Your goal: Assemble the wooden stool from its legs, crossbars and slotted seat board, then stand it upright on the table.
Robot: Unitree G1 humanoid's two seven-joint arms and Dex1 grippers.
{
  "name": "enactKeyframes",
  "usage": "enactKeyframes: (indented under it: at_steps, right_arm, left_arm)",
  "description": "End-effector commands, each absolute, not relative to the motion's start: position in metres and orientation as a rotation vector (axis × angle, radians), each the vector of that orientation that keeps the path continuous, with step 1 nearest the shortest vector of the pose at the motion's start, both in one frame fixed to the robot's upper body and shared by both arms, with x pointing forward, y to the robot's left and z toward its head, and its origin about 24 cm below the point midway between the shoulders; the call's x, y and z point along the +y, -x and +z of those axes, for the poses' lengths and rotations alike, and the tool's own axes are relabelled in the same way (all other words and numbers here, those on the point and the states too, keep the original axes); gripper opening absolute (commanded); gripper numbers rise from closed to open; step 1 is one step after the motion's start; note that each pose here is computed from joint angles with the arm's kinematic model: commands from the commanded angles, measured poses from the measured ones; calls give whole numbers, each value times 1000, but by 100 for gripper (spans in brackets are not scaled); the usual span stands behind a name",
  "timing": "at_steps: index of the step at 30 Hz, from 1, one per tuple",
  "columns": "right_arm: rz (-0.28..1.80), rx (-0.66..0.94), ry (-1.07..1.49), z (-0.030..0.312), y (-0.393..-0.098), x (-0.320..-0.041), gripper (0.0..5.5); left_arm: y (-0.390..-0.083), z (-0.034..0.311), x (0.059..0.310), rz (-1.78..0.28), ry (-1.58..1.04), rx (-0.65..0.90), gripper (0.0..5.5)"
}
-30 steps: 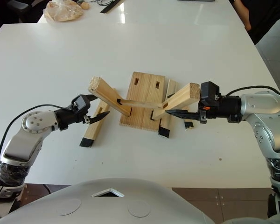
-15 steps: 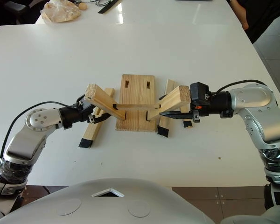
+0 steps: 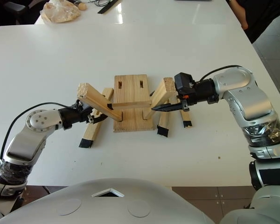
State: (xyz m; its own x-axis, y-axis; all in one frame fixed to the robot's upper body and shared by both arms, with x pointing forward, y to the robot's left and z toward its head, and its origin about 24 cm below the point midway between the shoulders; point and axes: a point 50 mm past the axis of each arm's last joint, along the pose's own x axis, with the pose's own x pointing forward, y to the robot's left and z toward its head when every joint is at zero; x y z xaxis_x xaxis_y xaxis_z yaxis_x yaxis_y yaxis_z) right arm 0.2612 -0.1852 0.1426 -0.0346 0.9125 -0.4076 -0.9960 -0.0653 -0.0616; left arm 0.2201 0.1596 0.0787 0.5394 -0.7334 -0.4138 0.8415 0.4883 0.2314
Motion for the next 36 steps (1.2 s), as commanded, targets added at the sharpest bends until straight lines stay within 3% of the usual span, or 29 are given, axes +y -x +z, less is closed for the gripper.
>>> enactKeyframes:
  at_steps: [1,8,16,26,29,30,36]
  right_arm:
    - [1625,790,375,42,-237,-184,199]
    - [1678,836,428,36,-225,-191,199]
    - [1537,567,327,103,-254,-197,199]
    - [1511,522,310,114,-258,-197,199]
    - [1472,459,306,118,-262,-194,199]
    - [1450,437,306,120,-265,-194,236]
    - [1308,353,324,128,-280,-193,328]
  left_arm:
    - [-217,77,144,-1032,-357,251,366]
    - [-213,75,146,-1030,-346,262,366]
    - [-215,64,192,-899,-495,320,366]
    - [-222,65,200,-873,-539,273,527]
    - [-225,65,202,-858,-531,273,527]
    - [-225,65,202,-851,-530,271,529]
    - [-229,66,206,-803,-517,253,529]
